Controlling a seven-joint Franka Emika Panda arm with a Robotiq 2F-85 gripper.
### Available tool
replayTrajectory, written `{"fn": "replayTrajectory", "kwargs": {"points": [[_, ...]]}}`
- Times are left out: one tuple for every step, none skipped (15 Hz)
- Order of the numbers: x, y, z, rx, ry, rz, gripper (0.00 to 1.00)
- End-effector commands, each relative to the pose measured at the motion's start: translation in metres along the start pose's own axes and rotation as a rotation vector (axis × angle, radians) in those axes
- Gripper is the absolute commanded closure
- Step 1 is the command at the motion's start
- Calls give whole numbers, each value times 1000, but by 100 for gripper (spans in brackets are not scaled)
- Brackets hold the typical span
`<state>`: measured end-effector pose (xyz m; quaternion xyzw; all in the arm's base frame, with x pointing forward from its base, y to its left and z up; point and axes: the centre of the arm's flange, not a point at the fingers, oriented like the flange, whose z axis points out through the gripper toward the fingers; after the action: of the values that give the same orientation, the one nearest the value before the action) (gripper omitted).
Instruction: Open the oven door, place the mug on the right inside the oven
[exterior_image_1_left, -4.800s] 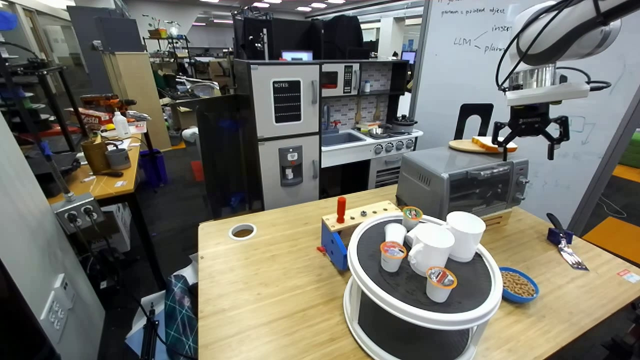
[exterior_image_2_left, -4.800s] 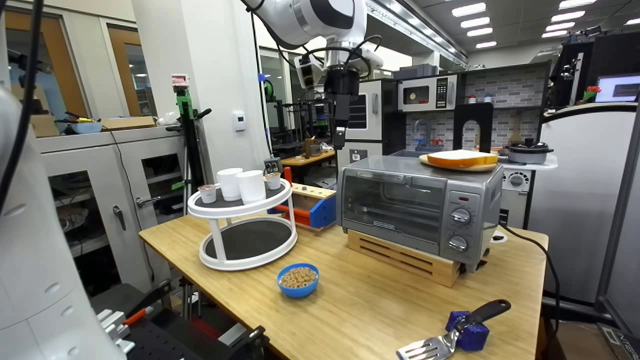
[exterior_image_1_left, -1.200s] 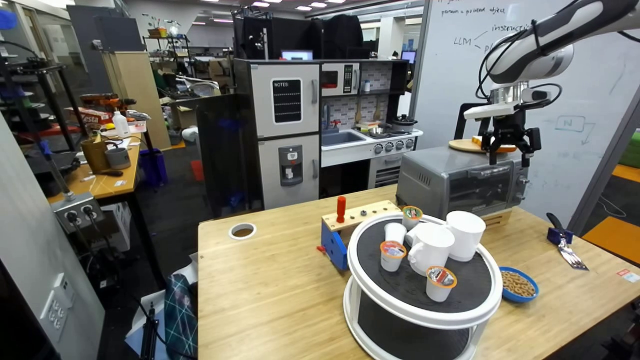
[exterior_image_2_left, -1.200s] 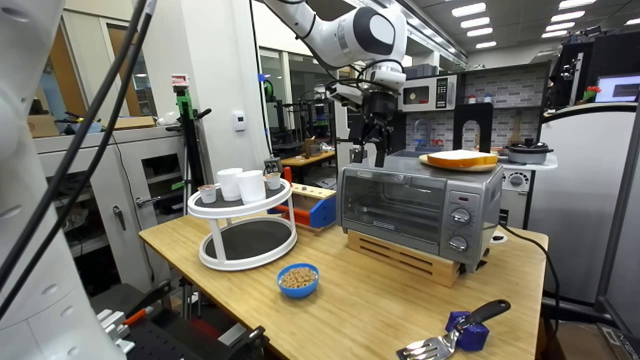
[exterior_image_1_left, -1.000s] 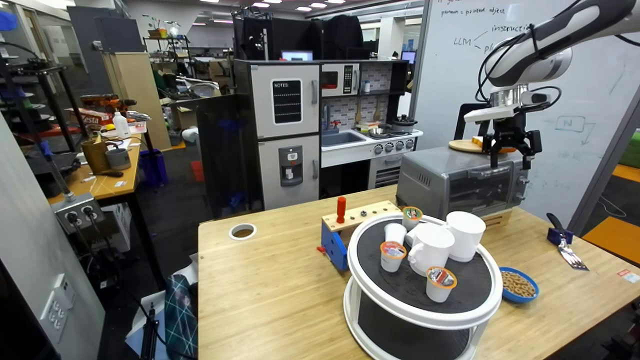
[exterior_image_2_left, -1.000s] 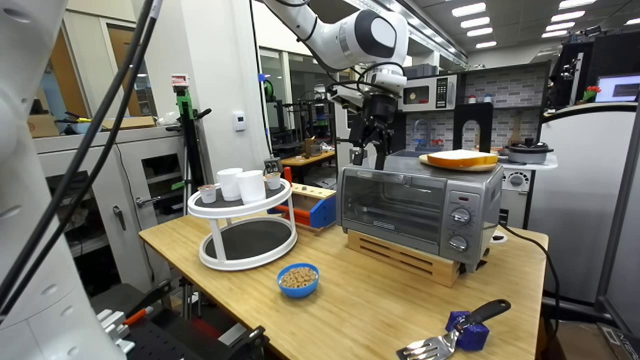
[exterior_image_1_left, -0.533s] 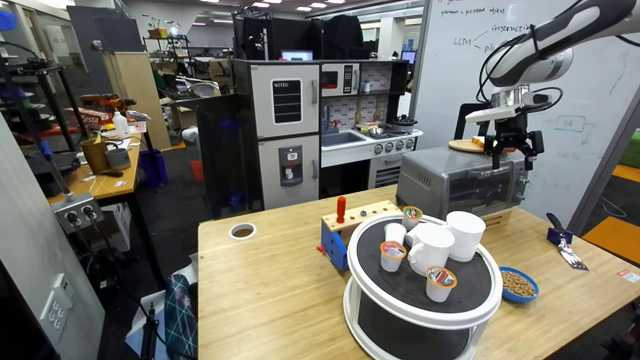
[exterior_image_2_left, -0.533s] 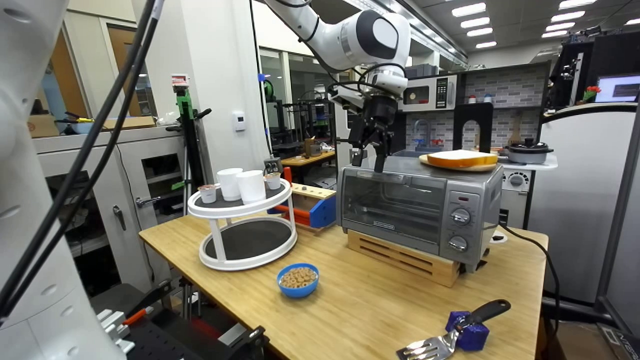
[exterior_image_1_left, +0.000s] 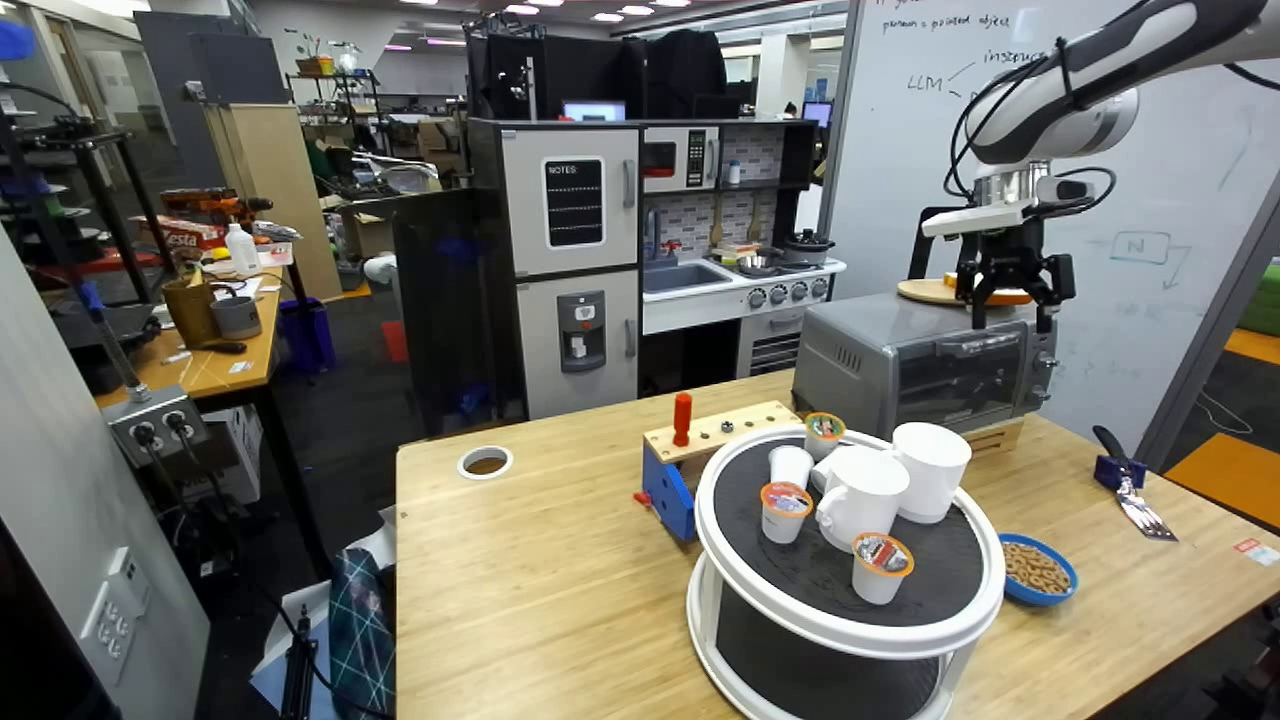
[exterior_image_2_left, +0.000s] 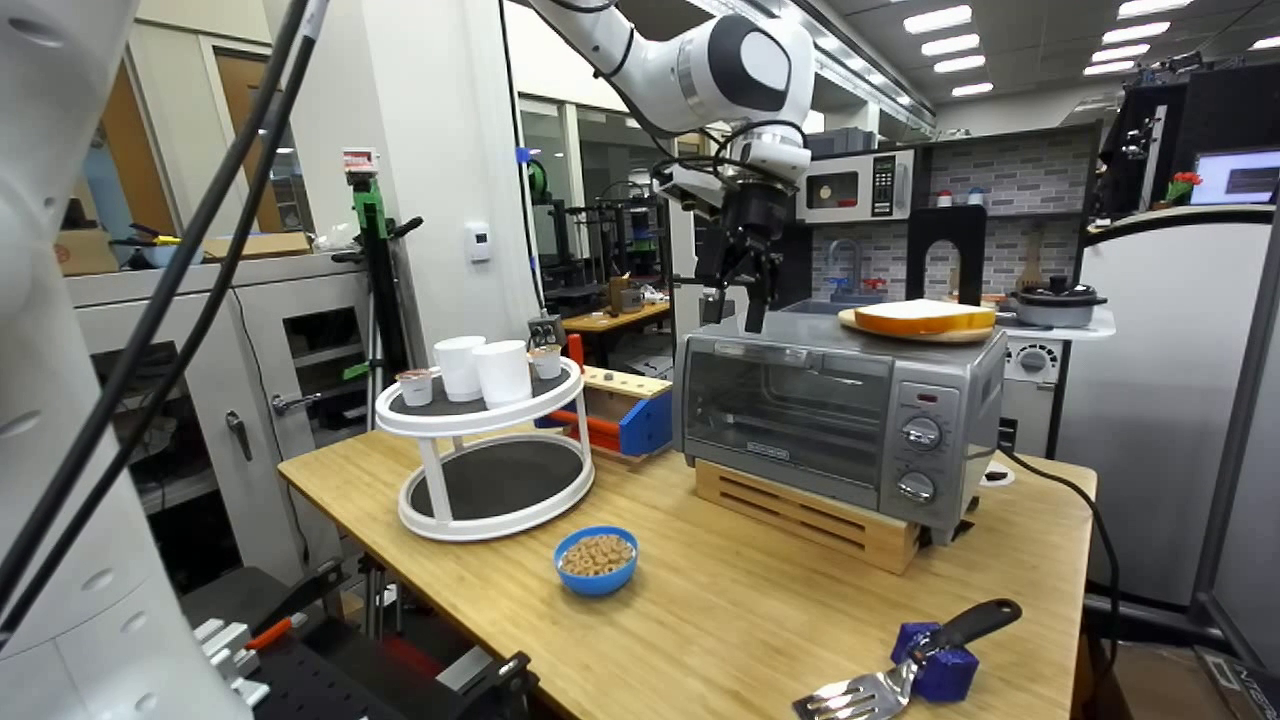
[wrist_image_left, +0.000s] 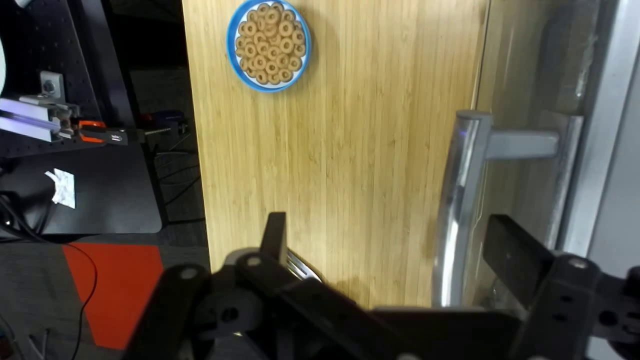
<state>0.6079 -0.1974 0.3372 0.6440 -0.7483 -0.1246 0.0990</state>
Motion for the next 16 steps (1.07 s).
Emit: {"fn": "replayTrajectory", "kwargs": {"points": [[8, -9, 0, -16, -24, -12, 0], [9, -10, 2, -21, -23, -12, 0], [11, -12, 5, -25, -24, -13, 0], [11, -14, 9, -32, -24, -15, 0], [10, -16, 11, -36, -25, -19, 0], [9, -19, 12, -36, -25, -25, 0], [9, -21, 12, -36, -23, -29, 0], [8, -23, 12, -36, -23, -32, 0], [7, -25, 11, -34, -21, -33, 0], [7, -26, 11, -34, -18, -35, 0], [6, -27, 12, -35, -18, -36, 0], [6, -27, 14, -40, -18, -38, 0], [6, -26, 17, -46, -19, -42, 0], [6, -25, 20, -54, -20, -45, 0], [6, -24, 23, -62, -24, -48, 0], [6, -23, 27, -73, -28, -51, 0]]}}
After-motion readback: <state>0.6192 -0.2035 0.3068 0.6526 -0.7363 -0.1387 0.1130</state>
